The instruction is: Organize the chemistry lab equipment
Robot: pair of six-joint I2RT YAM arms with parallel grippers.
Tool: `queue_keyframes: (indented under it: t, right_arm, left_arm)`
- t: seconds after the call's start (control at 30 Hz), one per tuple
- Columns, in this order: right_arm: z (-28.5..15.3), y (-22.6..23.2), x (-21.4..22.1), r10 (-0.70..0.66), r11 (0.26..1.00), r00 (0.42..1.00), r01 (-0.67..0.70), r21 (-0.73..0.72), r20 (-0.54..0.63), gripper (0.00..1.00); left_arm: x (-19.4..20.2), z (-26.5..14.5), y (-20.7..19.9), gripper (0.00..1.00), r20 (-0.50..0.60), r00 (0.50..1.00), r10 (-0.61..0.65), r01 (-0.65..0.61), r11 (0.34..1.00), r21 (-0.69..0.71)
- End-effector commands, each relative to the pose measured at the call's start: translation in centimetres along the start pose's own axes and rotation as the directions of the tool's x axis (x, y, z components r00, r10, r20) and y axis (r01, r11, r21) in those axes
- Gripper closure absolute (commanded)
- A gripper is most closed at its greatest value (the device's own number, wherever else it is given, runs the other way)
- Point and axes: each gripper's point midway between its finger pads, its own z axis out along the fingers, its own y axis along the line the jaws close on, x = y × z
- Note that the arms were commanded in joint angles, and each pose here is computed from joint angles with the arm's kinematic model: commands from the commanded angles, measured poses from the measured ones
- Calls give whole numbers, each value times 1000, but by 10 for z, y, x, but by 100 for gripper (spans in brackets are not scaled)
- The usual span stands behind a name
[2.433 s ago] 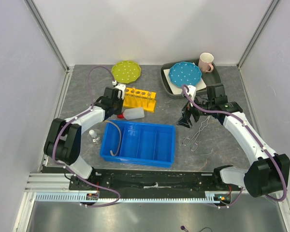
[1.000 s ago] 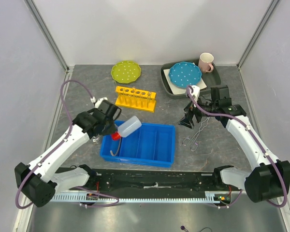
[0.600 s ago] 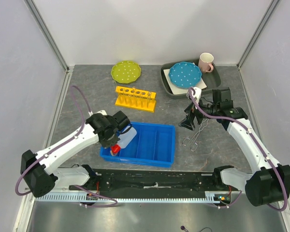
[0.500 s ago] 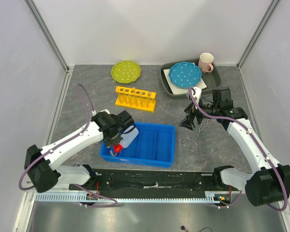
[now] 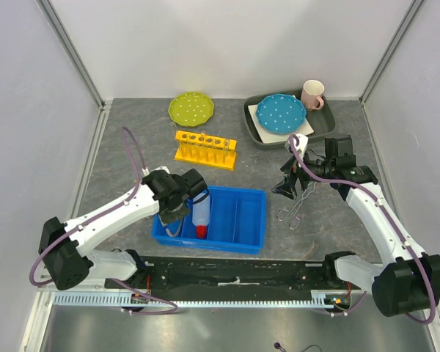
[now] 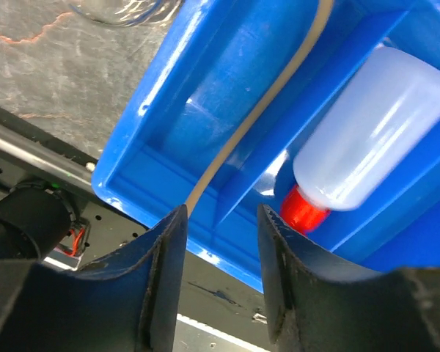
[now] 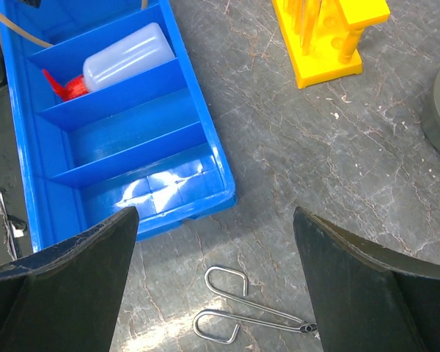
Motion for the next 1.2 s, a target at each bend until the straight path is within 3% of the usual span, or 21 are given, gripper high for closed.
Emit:
queue_keyframes:
  t: [0.0,0.03,0.1,0.13,0.17,0.23,0.33,0.37,0.53,0.63,0.73,0.8,0.93,1.17]
  right_arm:
    - [-1,2,-6,-37,999,999,38,-16,36,6]
    - [-1,2,-5,-35,999,999,35,-14,33,6]
    - [-1,2,-2,-31,999,999,32,-14,28,6]
    - [0,1,-1,-30,999,999,31,-12,25,6]
    - [-1,1,-1,-29,1000,999,30,-11,22,6]
    - [-1,-1,0,-35,999,999,35,-3,18,6]
    - [-1,-1,3,-35,999,999,35,-2,7,5]
    - [-1,-2,4,-36,999,999,36,-2,4,5]
    - [2,-4,10,-19,1000,1000,19,-7,-13,5]
    - [3,-6,12,-7,1000,1000,7,-9,-21,5]
    - [4,-8,14,1,1000,1000,-1,-7,-28,5]
    - [4,-9,16,1,1000,1000,-1,-4,-31,5]
    - [5,-11,20,8,1000,999,-8,-4,-35,5]
    - [7,-11,23,14,1000,999,-14,-21,-31,5]
  left_arm:
    - [-24,-25,-27,48,91,996,-1,-17,979,204]
    - [-28,-30,-31,45,126,988,89,-118,962,245]
    - [-39,-47,-50,35,195,974,115,-183,909,375]
    - [-43,-51,-51,30,250,949,193,-281,878,388]
    - [-48,-55,-54,20,285,936,208,-315,857,409]
    - [-61,-69,-57,14,396,878,271,-439,785,437]
    - [-84,-69,-43,12,461,842,281,-485,768,418]
    - [-99,-57,-30,12,448,858,252,-443,804,396]
    - [-134,-31,6,11,446,884,142,-342,847,407]
    - [-150,-5,28,9,388,921,31,-202,889,410]
    - [-147,19,31,0,287,957,-36,-105,881,461]
    - [-149,34,39,0,246,966,-82,-35,898,439]
    - [-141,60,64,0,189,974,-122,62,954,294]
    - [-124,85,74,1,101,988,-117,96,976,196]
